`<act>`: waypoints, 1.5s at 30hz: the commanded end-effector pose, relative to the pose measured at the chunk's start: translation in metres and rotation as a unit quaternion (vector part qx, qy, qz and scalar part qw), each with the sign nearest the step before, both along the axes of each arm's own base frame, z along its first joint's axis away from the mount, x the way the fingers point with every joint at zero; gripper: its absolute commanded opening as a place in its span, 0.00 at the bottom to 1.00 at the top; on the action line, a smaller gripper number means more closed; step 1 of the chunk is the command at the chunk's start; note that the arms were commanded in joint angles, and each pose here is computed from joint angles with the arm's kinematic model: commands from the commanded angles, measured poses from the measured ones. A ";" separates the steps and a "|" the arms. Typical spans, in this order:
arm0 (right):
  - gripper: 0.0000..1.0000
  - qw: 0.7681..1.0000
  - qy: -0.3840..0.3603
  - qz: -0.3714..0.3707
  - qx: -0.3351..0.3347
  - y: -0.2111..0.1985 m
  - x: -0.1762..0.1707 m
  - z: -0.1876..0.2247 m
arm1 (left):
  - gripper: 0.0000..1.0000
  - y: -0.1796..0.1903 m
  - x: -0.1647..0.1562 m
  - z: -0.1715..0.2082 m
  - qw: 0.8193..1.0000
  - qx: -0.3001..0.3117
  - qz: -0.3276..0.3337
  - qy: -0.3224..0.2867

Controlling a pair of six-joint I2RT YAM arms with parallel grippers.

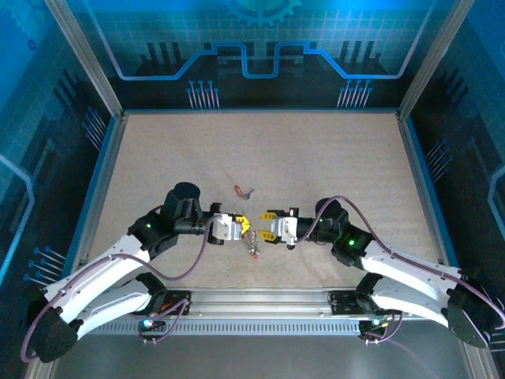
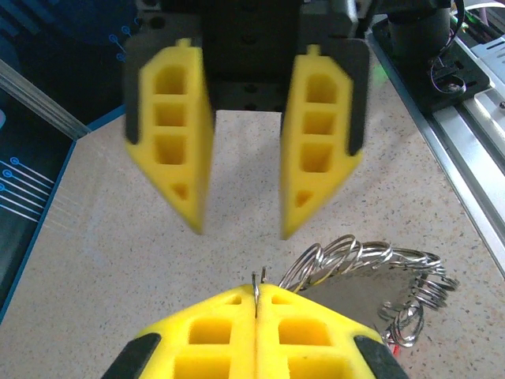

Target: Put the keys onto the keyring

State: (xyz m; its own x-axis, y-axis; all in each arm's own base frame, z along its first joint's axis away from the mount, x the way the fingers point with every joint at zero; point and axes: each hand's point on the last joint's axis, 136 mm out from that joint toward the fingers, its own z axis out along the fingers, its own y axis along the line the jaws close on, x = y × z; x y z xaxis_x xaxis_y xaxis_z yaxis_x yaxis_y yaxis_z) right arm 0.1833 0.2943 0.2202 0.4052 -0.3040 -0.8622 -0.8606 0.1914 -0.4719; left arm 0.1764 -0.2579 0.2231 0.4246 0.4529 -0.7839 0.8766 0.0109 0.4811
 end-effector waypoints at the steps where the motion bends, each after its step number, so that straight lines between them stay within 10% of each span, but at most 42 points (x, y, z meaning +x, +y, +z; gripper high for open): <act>1: 0.42 0.991 0.032 -0.117 0.048 -0.019 0.046 0.018 | 0.00 0.001 0.000 0.010 1.000 -0.011 0.003 -0.028; 5: 0.45 0.973 0.094 -0.191 0.091 -0.036 0.081 0.024 | 0.00 0.005 0.000 0.010 0.999 -0.005 0.011 -0.032; 9: 0.40 0.997 0.047 0.020 0.065 0.001 0.025 0.030 | 0.00 0.009 -0.001 0.010 0.999 0.000 0.016 -0.031; 15: 0.35 0.995 -0.011 0.099 0.008 0.032 -0.001 0.023 | 0.00 0.003 -0.006 0.015 1.000 -0.016 -0.003 -0.023; 45: 0.27 0.996 0.001 0.087 -0.021 0.019 -0.005 -0.002 | 0.00 -0.001 -0.002 0.023 0.998 -0.050 0.005 -0.034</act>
